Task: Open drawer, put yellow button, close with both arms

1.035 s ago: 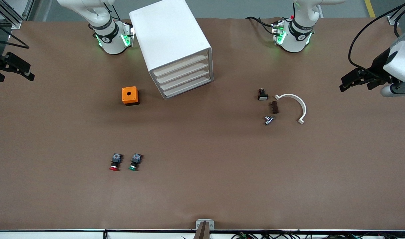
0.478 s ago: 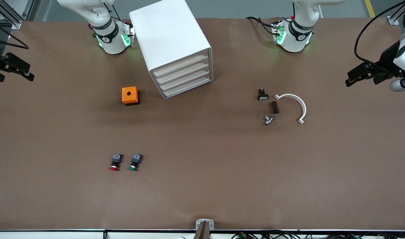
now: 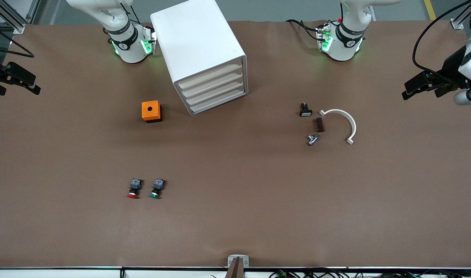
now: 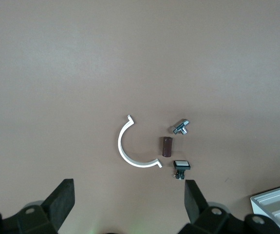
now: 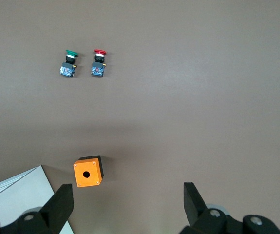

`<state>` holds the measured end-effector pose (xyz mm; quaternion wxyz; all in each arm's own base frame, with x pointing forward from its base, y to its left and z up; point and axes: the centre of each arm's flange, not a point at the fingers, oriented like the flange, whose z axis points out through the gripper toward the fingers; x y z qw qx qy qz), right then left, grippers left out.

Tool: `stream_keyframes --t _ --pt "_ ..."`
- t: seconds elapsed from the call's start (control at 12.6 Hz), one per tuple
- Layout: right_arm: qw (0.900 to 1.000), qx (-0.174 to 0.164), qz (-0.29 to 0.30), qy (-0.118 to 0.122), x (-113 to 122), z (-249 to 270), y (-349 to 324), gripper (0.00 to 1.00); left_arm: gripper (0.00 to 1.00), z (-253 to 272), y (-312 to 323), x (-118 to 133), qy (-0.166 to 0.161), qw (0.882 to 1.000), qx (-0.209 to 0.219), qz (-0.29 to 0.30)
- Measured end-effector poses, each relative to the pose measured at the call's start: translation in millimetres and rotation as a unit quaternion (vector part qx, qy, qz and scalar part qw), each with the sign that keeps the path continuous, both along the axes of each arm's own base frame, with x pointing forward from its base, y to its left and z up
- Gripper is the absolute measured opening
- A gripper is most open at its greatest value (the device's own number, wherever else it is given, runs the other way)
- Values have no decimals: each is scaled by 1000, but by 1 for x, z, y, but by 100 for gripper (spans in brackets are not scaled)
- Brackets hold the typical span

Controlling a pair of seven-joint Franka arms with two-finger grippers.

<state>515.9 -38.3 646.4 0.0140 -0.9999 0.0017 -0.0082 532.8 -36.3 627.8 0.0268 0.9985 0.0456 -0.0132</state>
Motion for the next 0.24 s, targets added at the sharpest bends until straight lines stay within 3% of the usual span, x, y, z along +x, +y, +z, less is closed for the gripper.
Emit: stream_keyframes --t 0.24 --pt "1000 0 0 0 0 0 0 100 99 0 0 0 0 1000 0 0"
